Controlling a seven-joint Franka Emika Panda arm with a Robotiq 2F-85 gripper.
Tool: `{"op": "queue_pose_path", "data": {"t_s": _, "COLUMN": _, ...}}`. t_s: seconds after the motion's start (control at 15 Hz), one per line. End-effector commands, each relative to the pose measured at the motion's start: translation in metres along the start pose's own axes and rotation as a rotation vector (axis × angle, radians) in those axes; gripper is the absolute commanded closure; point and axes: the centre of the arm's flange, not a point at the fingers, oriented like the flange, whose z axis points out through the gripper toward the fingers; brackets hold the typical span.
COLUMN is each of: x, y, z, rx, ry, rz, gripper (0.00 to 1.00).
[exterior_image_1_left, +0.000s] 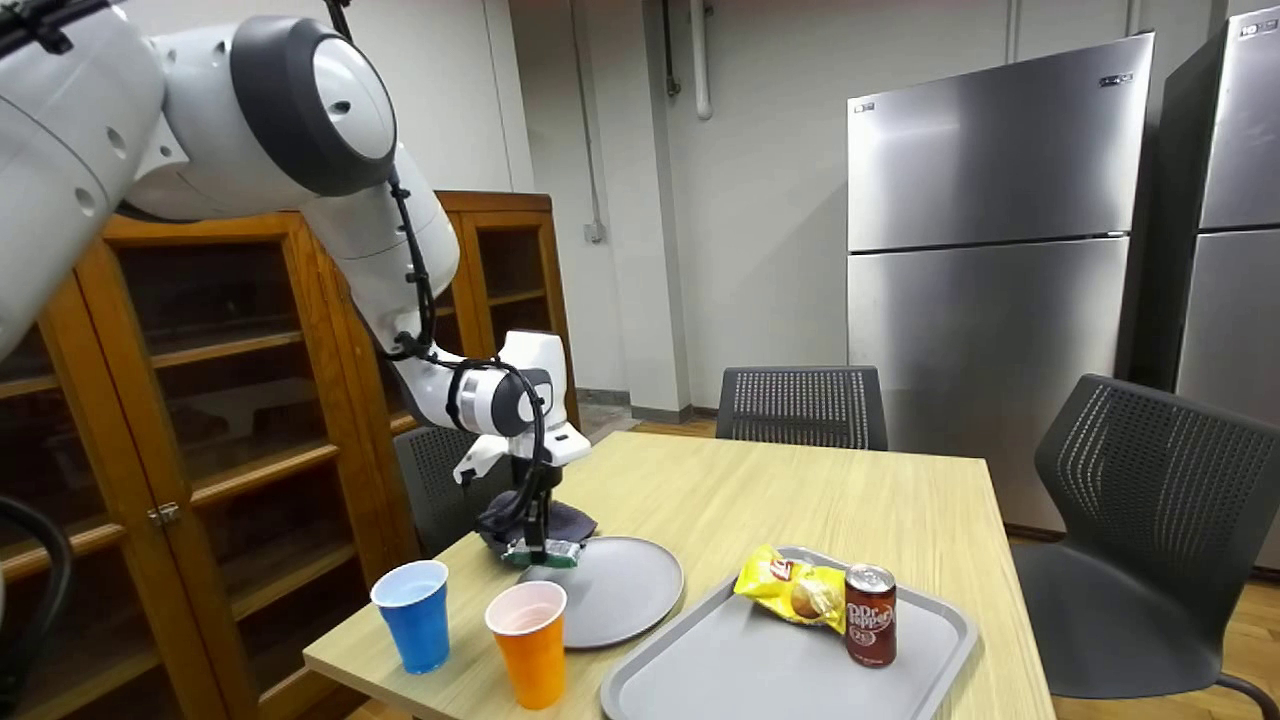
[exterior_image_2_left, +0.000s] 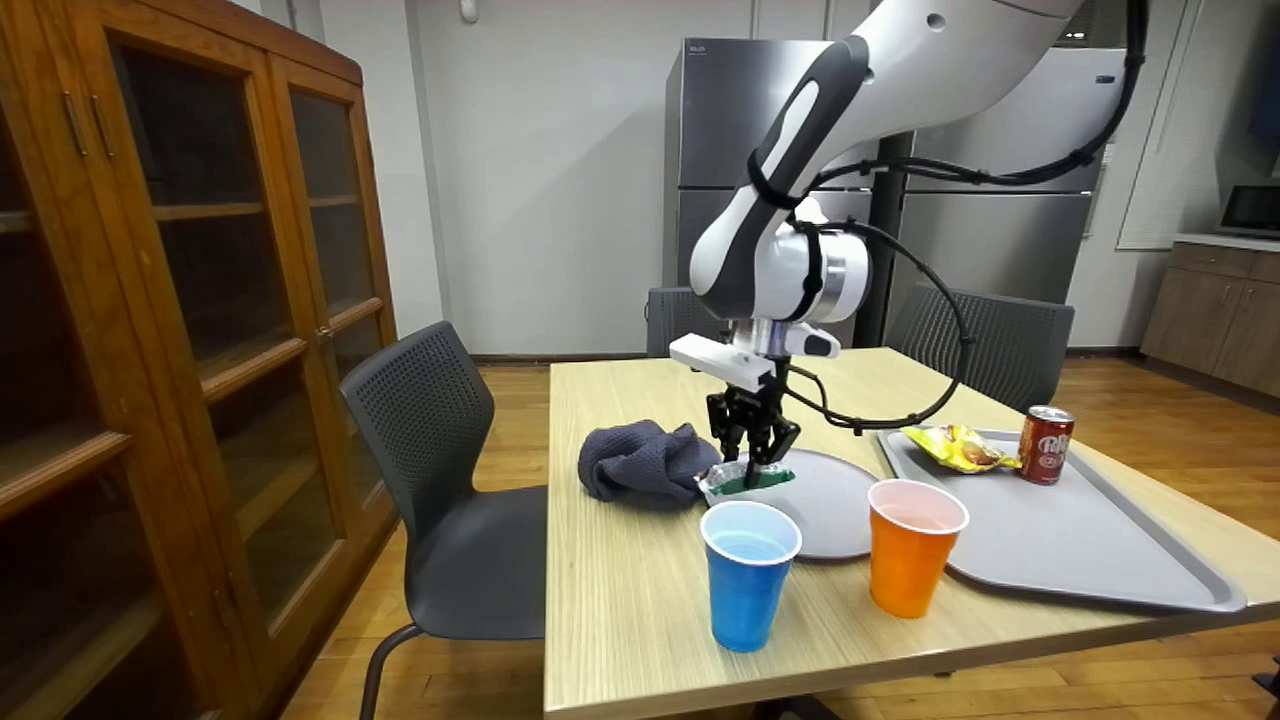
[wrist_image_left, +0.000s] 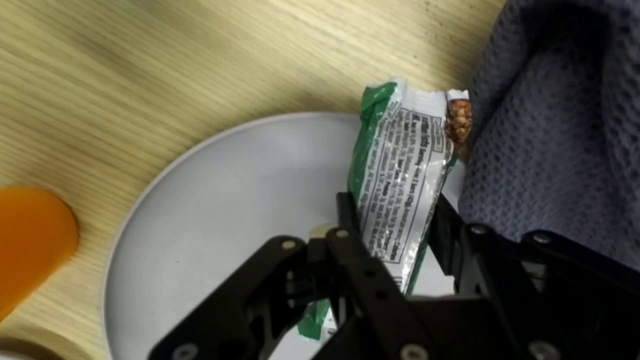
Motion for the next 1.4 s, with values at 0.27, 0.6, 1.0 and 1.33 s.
{"op": "queue_pose_path", "data": {"t_s": 0.27, "x": -0.061, "y": -0.014, "z": 0.0, "rx": -0.017, "ry": -0.047, "rz": -0.083, "gripper": 0.87}}
{"op": "queue_pose_path", "data": {"t_s": 0.6, "x": -0.098, "y": -0.026, "z": 0.011, "rx": -0.029, "ry": -0.076, "rz": -0.12, "gripper": 0.87}}
{"op": "queue_pose_path", "data": {"t_s": 1.0, "x": -0.125, "y": -0.036, "z": 0.03, "rx": -0.065, "ry": -0.088, "rz": -0.128, "gripper": 0.87}}
{"op": "queue_pose_path", "data": {"t_s": 1.33, "x": -0.134, "y": -0.038, "z": 0.047, "rx": -0.087, "ry": -0.085, "rz": -0.138, "gripper": 0.87}}
